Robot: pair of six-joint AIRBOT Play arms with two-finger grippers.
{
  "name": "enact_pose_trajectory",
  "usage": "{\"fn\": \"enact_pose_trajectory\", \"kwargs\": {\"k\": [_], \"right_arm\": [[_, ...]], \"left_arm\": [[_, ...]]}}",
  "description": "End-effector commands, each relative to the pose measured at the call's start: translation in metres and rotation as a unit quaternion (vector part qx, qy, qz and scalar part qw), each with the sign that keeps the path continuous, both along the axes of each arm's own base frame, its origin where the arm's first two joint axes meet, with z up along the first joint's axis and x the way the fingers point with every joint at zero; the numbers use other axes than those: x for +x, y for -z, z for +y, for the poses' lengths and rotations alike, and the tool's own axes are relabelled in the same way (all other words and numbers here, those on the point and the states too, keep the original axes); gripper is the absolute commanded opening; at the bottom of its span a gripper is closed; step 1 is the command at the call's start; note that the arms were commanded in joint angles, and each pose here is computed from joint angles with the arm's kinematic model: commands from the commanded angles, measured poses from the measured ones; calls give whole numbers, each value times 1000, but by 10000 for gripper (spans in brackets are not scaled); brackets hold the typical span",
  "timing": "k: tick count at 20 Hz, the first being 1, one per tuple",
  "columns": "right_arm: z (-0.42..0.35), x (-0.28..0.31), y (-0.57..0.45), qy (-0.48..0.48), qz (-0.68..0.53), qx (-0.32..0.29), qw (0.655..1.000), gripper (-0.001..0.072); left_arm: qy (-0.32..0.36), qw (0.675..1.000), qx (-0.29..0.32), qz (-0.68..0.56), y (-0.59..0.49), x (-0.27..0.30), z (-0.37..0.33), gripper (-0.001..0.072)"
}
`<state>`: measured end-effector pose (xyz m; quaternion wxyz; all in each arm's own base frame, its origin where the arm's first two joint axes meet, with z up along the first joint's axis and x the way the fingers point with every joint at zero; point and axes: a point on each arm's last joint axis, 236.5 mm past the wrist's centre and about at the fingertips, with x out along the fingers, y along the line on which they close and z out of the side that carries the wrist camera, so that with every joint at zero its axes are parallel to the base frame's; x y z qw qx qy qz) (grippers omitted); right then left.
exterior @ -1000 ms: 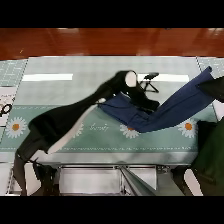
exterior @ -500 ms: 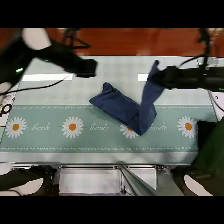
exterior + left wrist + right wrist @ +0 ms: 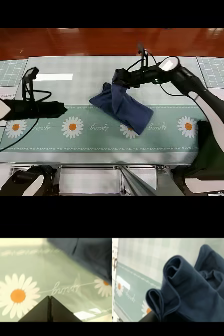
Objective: Fold the shirts.
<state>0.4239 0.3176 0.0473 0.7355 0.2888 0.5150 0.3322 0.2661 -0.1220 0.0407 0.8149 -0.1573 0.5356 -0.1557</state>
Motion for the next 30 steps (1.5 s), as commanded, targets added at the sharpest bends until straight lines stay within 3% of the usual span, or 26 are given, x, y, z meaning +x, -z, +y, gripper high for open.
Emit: {"fn": "enact_pose_trajectory", "kwargs": {"k": [1, 4, 5, 6, 7, 10, 12, 15, 18, 20, 22, 26, 30], "right_arm": [[21, 19, 24, 6, 17, 12, 1000, 34], [22, 30, 33, 23, 19, 16, 999, 35], [22, 32, 35, 26, 20, 16, 999, 75], [22, 33, 35, 29, 21, 18, 999, 275], [22, 32, 34, 27, 21, 19, 999, 420], [14, 13, 23, -9, 51, 31, 998, 413], [-16, -10, 1, -55, 75, 31, 995, 412], [-114, -34, -27, -64, 53, -77, 994, 412], [-258, -66, -29, 63, 27, -293, 954, 412], [-317, -102, -8, 176, 38, -343, 922, 412], [-307, -133, 36, 220, 62, -282, 932, 418], [-229, -145, 99, 237, 122, -89, 960, 419], [-177, -136, 129, 218, 194, 12, 956, 418]], "left_arm": [[-18, 999, -26, 10, 19, -13, -3, 16], [-27, 999, -35, -6, 14, -4, -5, 16], [-29, 999, -35, -10, 14, -2, -4, 16], [-31, 999, -36, -13, 13, -1, -4, 16], [-33, 999, -36, -17, 12, 1, -4, 16], [-55, 996, -24, -64, 3, 23, 9, 16], [-118, 986, -15, -114, -29, 53, 46, 16], [-195, 967, -47, -156, -95, 70, 90, 16], [-178, 970, -34, -163, -108, 56, 93, 16], [-154, 977, -43, -144, -94, 43, 75, 16], [-127, 982, -63, -121, -73, 32, 49, 16], [-68, 991, -95, -61, -22, 6, -2, 16], [-54, 992, -109, -37, 2, -8, -28, 16]]}}
